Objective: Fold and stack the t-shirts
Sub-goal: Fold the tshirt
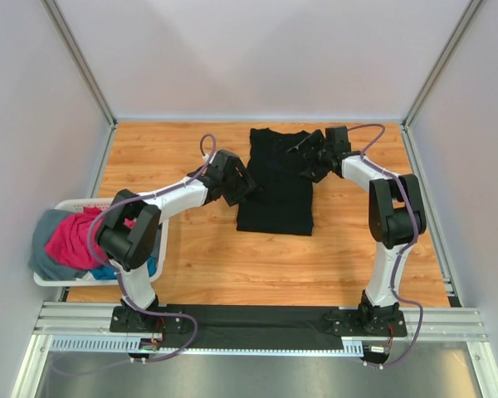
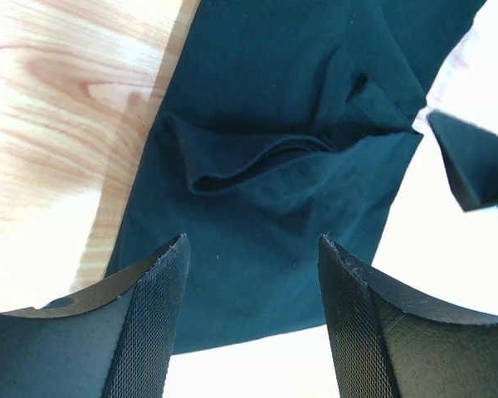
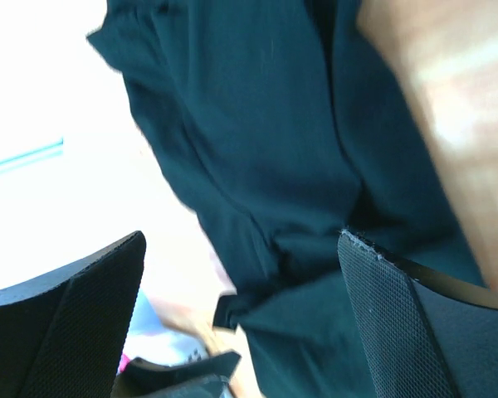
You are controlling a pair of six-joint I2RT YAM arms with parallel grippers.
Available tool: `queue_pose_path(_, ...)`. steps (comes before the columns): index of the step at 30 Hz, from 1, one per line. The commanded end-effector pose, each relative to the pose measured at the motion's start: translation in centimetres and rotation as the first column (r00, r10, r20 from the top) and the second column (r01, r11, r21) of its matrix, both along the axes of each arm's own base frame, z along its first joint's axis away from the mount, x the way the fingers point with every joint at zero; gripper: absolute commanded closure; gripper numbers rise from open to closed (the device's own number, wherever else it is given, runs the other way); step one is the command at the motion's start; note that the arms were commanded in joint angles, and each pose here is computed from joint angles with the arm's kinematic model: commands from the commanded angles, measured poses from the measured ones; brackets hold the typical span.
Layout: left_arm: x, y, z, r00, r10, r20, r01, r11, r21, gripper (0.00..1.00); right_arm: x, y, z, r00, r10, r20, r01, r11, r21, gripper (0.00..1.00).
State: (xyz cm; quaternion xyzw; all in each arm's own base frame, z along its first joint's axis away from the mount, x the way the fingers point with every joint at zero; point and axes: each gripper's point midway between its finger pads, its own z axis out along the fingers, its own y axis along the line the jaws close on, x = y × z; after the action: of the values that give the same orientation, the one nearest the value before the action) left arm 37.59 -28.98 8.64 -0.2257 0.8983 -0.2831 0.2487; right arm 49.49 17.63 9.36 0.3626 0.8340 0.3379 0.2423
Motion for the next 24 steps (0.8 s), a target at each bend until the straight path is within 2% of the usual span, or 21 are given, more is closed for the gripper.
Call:
queue_pose_path(1,2.0,-1.3,1.6,0.999,0.006,0.047,-0.004,0.999,-0.042,0.30,2.4,-0.5,-0.1,0.999,-0.023,0.034,0.023,1.000,-0.001,0.00)
queue_pose_path(5,3.1,-1.1,1.0,0.998,0.025,0.050,-0.024,1.000,-0.019,0.30,2.8,-0.4,0.8,0.998,-0.006,0.057,0.004,0.999,0.037,0.00)
queue_pose_path(12,7.3,-0.2,-0.4,0.992,0.104,0.076,-0.104,0.995,0.001,0.30,1.5,-1.1,4.6,0.991,0.042,0.128,-0.040,0.999,-0.023,0.00)
queue_pose_path(19,12.0,0.0,-0.1,0.980,0.138,0.143,-0.143,0.989,0.028,0.30,-0.9,-2.7,7.4,0.981,0.077,0.177,-0.052,0.989,-0.138,0.00)
queue_pose_path(21,13.3,-0.3,0.9,0.976,0.137,0.167,-0.145,0.989,0.036,0.30,-1.6,-3.5,6.8,0.983,0.068,0.169,-0.037,0.983,-0.181,0.00)
queue_pose_path(24,13.6,-0.1,-0.1,0.979,0.149,0.141,-0.159,0.985,0.064,0.30,-3.1,-4.7,6.2,0.986,0.072,0.148,-0.033,0.968,-0.250,0.00)
